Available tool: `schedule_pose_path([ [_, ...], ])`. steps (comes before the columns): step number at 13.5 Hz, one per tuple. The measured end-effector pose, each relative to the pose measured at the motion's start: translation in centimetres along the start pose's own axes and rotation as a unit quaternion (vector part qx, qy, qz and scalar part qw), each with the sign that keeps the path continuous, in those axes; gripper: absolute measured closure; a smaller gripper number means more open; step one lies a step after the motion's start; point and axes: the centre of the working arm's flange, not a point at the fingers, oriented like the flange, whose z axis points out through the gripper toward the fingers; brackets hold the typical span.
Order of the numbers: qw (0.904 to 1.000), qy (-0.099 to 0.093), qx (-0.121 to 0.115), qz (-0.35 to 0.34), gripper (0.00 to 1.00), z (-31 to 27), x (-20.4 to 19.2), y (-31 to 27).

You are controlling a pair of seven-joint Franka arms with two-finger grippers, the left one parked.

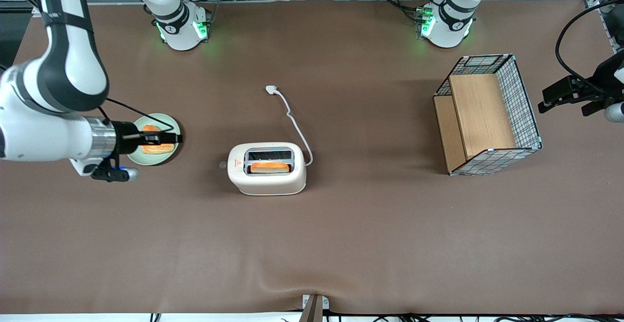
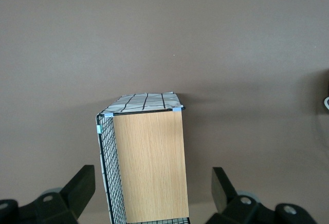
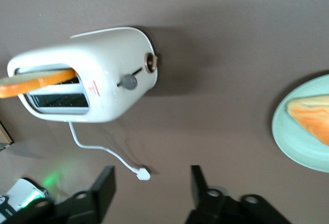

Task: Press toaster button with right arm
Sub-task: 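Bring the closed right gripper above the toaster's lever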

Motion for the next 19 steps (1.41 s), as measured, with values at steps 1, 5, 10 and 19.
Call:
schedule_pose_path([
  [1, 1.0, 0.002, 0.004, 0.0, 0.54, 0.8, 0.6, -0.2],
  [5, 0.9997, 0.001, 0.012, -0.02, 0.97, 3.8, 2.2, -1.0],
  [10, 0.9971, -0.02, 0.064, -0.036, 0.99, 7.1, 4.0, -0.2],
  [19, 0.9909, 0.008, 0.086, -0.104, 0.99, 8.8, 5.5, 0.5],
])
